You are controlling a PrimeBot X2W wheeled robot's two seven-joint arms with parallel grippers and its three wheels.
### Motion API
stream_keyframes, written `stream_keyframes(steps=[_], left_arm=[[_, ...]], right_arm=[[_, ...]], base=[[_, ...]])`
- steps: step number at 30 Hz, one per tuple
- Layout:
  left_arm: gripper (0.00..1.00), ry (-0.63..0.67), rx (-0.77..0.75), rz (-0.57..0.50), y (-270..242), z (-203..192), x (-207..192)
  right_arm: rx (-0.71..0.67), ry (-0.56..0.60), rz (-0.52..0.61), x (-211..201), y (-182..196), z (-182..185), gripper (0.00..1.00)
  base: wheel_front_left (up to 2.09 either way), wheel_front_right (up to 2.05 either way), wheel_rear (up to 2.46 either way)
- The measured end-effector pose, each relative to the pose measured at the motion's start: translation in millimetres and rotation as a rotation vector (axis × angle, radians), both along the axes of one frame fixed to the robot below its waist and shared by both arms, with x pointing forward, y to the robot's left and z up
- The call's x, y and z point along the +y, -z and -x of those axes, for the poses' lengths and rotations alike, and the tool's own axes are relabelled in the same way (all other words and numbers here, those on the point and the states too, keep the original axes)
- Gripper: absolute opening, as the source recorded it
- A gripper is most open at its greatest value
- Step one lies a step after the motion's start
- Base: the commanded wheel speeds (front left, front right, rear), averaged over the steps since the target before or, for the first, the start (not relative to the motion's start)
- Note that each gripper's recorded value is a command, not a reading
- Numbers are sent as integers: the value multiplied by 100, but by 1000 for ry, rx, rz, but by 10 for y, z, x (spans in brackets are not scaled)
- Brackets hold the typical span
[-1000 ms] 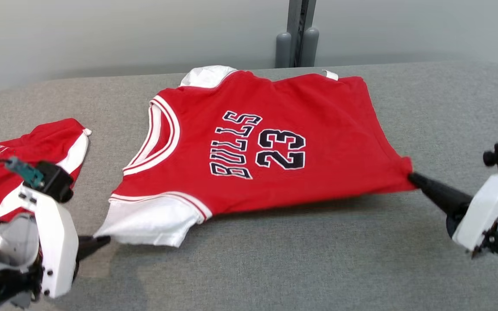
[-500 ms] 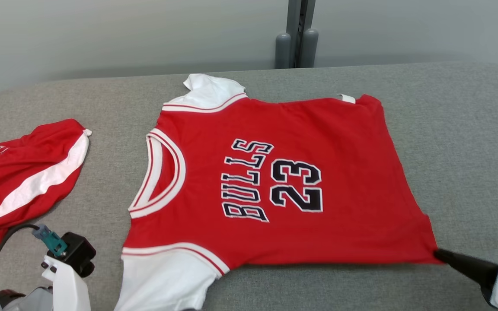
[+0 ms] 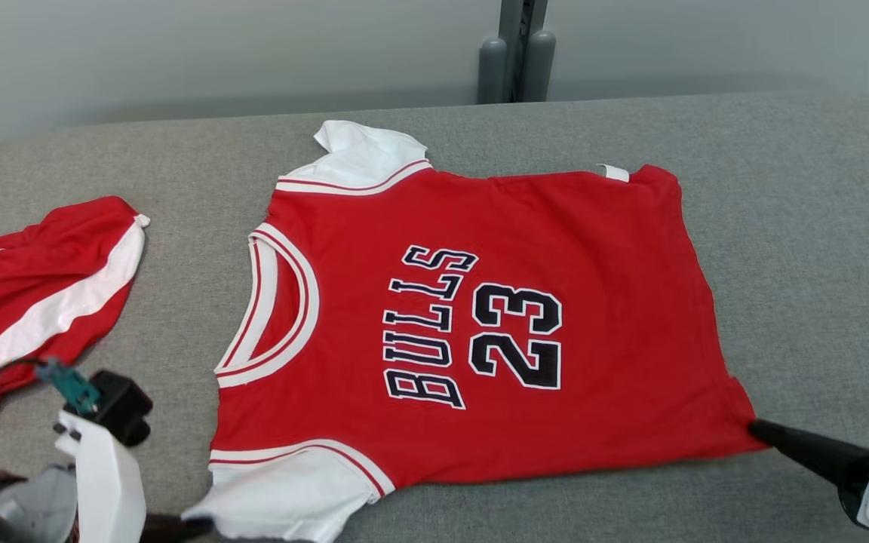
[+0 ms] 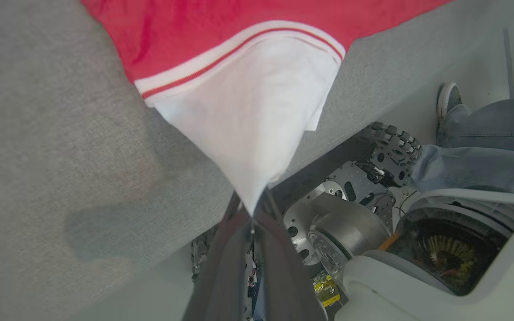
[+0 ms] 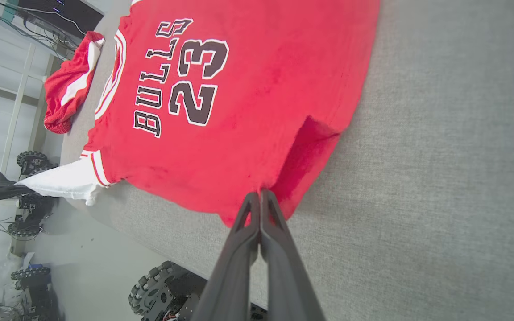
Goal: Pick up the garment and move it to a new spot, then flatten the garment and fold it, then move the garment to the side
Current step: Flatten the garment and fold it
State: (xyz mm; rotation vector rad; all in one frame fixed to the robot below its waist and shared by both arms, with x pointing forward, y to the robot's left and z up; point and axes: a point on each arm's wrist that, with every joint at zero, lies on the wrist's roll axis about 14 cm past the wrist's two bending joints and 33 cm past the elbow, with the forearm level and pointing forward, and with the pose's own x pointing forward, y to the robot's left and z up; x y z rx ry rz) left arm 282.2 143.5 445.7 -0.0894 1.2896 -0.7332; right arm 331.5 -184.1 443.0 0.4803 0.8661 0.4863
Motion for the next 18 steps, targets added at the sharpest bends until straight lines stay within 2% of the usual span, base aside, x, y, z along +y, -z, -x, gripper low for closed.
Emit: stream_keyframes(steps=[7,11,15,18], left_arm=[[0,-29,-52,-15,-97,-528,24],[0,-45,-43,-27,-43,-810,0],[0,-31,-80,-15,-32,-1118,-106],[0,-19,-109,-45,-2,-1331,-116]], right_arm=[[-27,23,-17,24,-45,-316,0],[-56,71,-55,41,-98,-558,0],[-55,123,-82,23,-42,-684,0],[-53,162,-85,-38,11,-748,0]], base=[[0,0,0],[0,0,0],[0,0,0],[0,0,0]])
